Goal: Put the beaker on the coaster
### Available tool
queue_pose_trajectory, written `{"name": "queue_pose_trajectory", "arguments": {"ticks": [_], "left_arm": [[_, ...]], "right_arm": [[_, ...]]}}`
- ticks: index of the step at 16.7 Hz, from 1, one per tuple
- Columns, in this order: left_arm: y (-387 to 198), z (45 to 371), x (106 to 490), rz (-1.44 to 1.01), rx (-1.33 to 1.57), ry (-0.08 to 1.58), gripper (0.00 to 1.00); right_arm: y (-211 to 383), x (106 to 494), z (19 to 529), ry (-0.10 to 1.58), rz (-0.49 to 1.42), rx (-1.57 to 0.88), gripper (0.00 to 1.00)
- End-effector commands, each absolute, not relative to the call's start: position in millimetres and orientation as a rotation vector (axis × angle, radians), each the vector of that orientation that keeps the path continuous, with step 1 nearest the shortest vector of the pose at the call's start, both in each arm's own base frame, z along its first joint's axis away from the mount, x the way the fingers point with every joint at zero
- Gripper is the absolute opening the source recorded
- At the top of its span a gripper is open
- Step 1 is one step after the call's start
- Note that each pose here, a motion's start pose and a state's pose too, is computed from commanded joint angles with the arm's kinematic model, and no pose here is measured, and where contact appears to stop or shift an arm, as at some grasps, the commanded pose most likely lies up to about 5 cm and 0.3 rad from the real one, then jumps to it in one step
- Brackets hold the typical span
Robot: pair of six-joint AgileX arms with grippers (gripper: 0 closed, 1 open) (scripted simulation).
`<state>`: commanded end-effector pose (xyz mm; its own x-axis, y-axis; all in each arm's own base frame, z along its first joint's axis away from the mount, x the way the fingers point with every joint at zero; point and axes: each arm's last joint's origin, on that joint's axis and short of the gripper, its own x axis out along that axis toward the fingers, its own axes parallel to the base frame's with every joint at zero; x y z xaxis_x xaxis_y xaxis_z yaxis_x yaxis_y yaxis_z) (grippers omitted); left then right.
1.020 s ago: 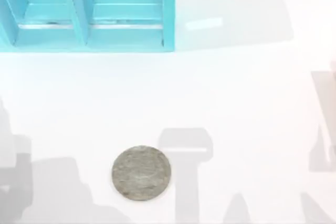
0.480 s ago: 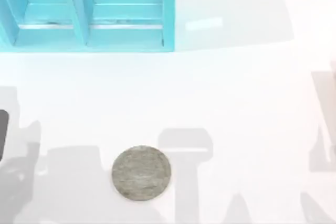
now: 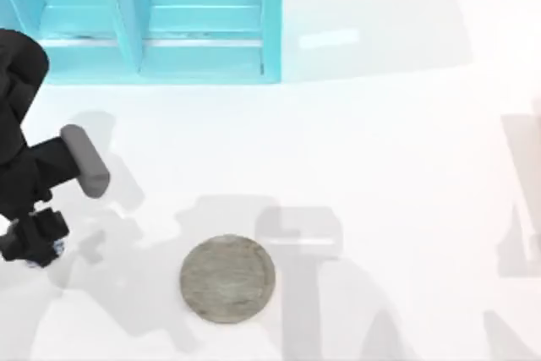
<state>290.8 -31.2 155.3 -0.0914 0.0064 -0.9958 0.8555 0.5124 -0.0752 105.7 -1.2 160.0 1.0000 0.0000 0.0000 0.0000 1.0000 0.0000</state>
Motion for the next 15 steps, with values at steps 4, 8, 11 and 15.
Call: {"name": "queue_pose_trajectory", "arguments": {"ticks": [4,8,11,15], "left_arm": [[-89,158,296,-0.578,0.539,1.646,0.00],[-145,169,290,-0.290,0.317,1.693,0.00],[-182,182,281,-0.135,0.182,1.666,0.00],[-215,201,268,-0.035,0.058,1.604,0.00]], "right_arm": [[-1,106,160,0.000,0.000,0.000,1.00],[-1,106,160,0.000,0.000,0.000,1.00],[-1,106,160,0.000,0.000,0.000,1.00],[-1,106,160,0.000,0.000,0.000,1.00]]}}
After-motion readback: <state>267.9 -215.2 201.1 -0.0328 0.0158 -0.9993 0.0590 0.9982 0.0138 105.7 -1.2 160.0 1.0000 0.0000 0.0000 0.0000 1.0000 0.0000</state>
